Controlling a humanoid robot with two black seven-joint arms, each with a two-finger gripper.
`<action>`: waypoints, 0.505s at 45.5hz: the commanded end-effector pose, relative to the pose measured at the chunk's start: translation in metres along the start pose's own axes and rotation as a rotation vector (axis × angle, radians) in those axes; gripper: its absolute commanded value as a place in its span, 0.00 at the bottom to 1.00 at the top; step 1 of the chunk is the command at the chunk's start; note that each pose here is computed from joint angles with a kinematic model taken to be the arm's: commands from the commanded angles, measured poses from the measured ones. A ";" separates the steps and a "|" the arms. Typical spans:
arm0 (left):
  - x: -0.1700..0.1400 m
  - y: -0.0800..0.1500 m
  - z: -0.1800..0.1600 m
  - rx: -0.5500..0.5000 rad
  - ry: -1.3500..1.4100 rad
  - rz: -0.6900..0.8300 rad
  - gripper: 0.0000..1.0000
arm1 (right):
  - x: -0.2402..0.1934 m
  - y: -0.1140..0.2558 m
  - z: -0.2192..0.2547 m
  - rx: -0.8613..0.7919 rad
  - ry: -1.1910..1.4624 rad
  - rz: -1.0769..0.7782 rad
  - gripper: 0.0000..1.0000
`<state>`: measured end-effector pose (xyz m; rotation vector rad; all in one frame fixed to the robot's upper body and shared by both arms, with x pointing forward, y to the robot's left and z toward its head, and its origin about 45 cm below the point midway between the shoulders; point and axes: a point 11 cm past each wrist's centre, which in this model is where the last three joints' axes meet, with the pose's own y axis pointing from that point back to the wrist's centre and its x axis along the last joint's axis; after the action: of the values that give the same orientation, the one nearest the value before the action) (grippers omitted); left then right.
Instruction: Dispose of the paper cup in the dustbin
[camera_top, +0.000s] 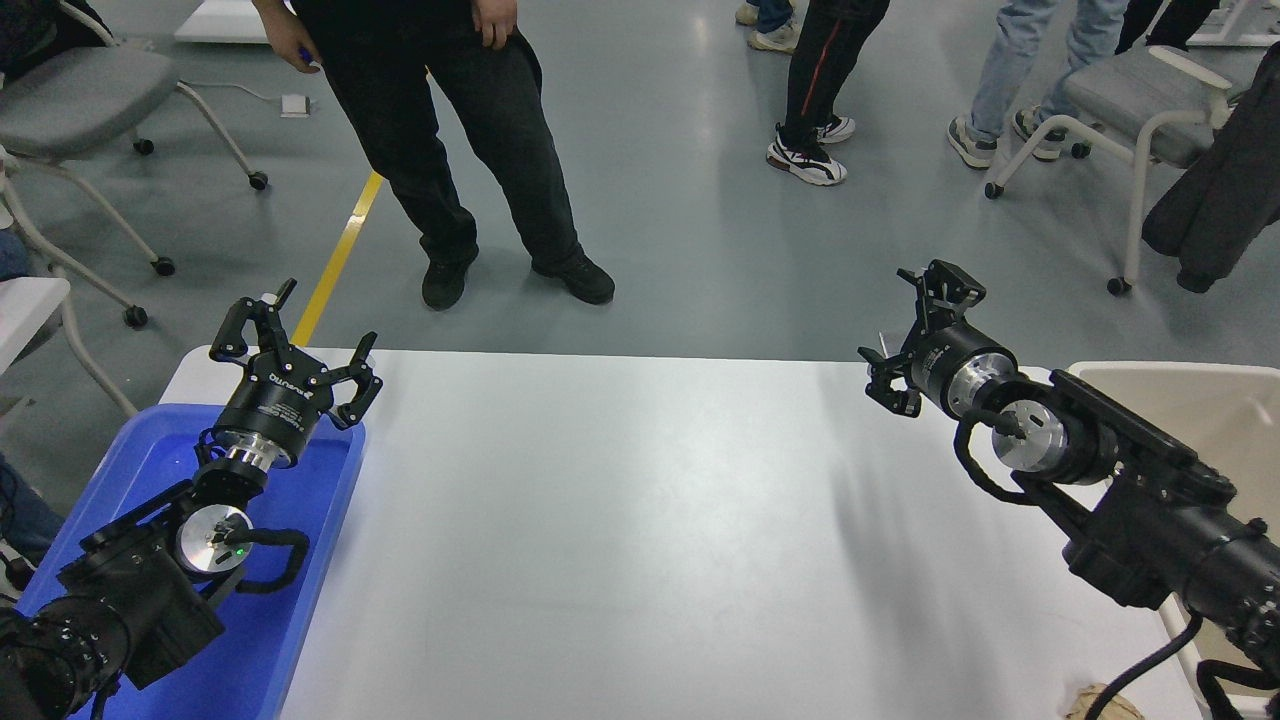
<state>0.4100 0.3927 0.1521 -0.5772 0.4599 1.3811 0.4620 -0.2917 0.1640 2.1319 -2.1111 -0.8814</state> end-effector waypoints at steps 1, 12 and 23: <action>0.000 0.000 0.000 0.000 0.000 0.000 1.00 | 0.023 -0.001 0.011 0.001 -0.134 0.019 1.00; 0.000 0.000 0.000 0.000 0.000 0.000 1.00 | 0.043 0.006 0.024 0.009 -0.240 0.020 1.00; 0.000 0.000 0.000 0.000 0.000 0.000 1.00 | 0.024 -0.001 0.046 0.010 -0.347 0.016 1.00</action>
<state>0.4100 0.3926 0.1521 -0.5773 0.4600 1.3810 0.4474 -0.3072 0.1292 2.1067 -2.2303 -1.1849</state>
